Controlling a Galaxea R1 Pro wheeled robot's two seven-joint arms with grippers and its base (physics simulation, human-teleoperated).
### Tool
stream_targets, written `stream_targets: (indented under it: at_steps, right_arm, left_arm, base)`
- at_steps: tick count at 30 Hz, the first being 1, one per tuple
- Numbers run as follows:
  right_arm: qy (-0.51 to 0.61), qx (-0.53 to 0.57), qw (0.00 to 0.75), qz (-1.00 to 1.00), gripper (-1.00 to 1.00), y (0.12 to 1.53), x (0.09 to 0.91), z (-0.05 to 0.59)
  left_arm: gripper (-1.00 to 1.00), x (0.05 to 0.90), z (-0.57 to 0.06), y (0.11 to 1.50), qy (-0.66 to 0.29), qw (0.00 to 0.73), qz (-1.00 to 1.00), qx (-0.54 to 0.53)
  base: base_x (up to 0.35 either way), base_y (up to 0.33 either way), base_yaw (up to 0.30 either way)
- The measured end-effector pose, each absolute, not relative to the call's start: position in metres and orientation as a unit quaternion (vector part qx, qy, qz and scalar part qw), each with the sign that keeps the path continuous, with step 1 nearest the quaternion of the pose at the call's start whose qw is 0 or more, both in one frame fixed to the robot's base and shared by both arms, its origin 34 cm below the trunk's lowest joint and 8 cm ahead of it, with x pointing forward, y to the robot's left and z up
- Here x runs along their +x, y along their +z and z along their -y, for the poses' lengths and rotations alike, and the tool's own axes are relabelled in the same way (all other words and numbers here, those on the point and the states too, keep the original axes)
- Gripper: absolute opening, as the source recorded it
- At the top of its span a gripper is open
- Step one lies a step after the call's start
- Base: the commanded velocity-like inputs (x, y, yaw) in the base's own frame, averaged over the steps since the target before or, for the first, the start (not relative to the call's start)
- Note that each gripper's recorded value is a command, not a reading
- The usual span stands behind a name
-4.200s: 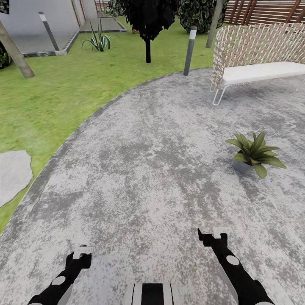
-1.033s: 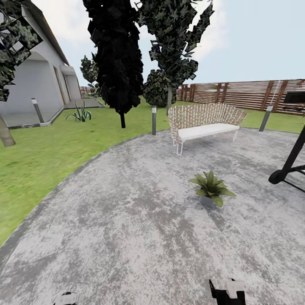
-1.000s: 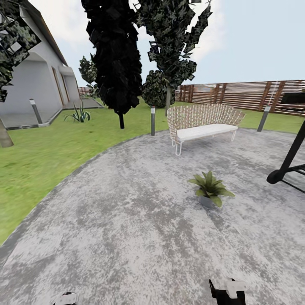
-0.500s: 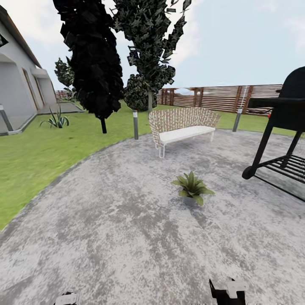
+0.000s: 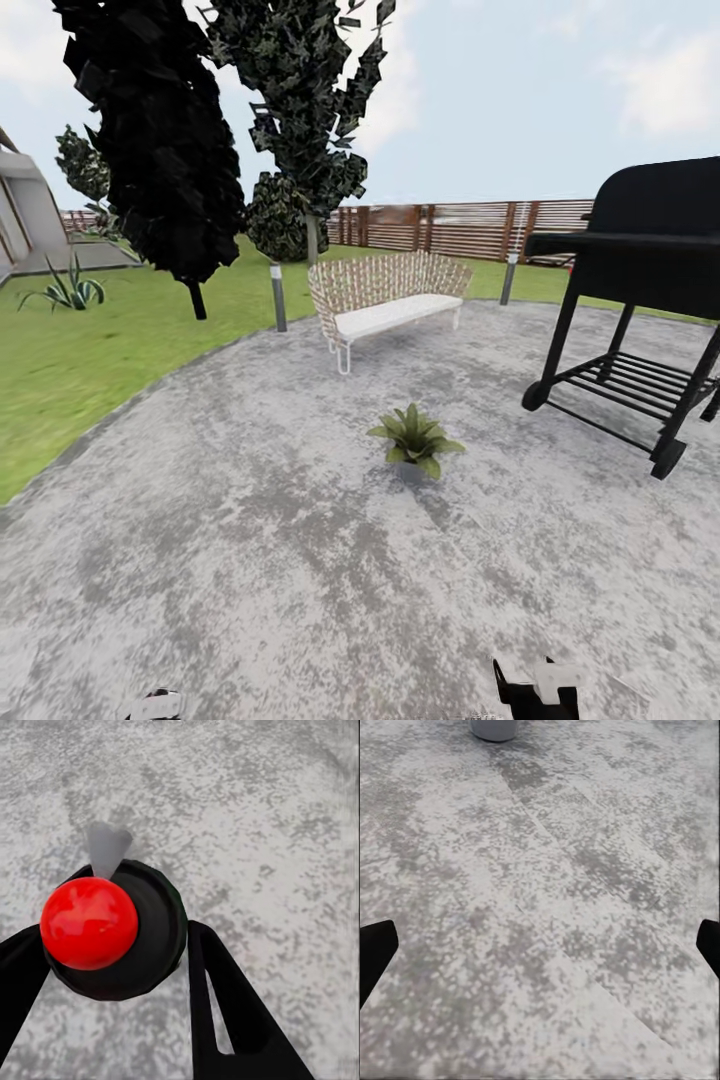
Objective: Pick up the pesticide atomizer in the garden and spray insectifuge to fully cover both potted plants in the garden.
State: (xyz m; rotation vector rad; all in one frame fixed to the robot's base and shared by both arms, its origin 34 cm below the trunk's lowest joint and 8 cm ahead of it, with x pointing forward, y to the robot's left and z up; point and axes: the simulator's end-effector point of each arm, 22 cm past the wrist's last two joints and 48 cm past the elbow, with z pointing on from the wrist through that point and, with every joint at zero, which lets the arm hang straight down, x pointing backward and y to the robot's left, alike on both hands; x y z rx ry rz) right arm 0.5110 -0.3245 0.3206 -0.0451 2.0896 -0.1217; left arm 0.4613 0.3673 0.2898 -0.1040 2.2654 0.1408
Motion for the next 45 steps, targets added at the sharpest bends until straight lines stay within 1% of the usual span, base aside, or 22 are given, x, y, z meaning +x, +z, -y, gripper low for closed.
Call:
stream_targets:
  at_steps: [6, 18, 45]
  right_arm:
    - [-0.050, -0.018, 0.498, -0.865, 1.00, 0.3185, 0.5098, 0.3246]
    - [-0.051, -0.018, 0.494, -0.868, 1.00, 0.3143, 0.5072, 0.3251]
    - [-0.049, -0.020, 0.493, -0.869, 1.00, 0.3133, 0.5067, 0.3239]
  left_arm:
    - [-1.00, 0.4607, -0.3674, 0.2886, 0.056, 0.420, -0.905, -0.041]
    - [-1.00, 0.4571, -0.3657, 0.2840, 0.055, 0.414, -0.907, -0.042]
    - [-1.00, 0.4561, -0.3659, 0.2831, 0.056, 0.413, -0.908, -0.042]
  base:
    - [0.039, -0.015, -0.266]
    - [0.254, -0.158, -0.236]
    - [0.290, -0.168, -0.008]
